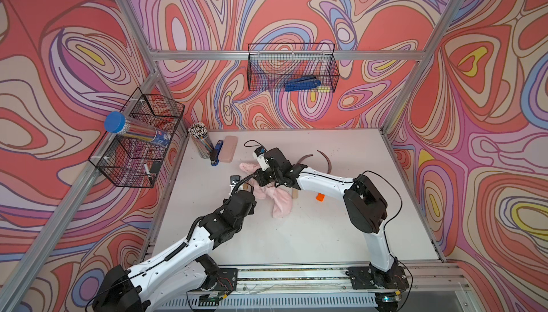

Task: Wipe small sickles with rags
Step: Wipe the small sickle.

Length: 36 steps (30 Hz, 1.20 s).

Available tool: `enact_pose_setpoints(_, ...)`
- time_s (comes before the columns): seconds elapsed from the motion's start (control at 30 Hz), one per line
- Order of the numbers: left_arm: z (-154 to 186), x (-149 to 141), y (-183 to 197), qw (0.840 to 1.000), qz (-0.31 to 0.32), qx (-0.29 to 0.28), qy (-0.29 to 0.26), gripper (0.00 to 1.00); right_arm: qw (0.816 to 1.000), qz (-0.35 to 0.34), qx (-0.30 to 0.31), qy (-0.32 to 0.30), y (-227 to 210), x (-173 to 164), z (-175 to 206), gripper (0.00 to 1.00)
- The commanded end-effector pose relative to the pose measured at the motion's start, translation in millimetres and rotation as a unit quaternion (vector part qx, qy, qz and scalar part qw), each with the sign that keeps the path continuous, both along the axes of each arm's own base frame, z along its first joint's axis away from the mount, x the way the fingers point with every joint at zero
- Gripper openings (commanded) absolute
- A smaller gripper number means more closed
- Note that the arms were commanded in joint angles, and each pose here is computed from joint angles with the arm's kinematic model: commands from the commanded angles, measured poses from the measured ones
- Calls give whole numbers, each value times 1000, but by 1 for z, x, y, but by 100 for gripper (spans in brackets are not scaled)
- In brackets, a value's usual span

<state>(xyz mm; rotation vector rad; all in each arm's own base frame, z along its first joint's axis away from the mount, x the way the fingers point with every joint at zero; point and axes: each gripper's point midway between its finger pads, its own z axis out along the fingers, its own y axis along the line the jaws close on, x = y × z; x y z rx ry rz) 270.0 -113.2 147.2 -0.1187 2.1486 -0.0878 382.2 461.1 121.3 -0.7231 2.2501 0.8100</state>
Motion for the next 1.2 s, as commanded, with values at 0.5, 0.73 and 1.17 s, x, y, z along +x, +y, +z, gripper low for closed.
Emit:
enact_pose_setpoints(0.5,-1,-3,13,999,21,-6,-27,0,990,-86,-38,101,-49,67,-92,0)
enact_pose_setpoints(0.73,-5,-4,16,999,27,-6,-28,0,989,-109,-30,94,-72,77,-83,0)
enact_pose_setpoints(1.17,-3,-3,14,999,25,-10,-29,0,998,15,0,66,16,-7,-33,0)
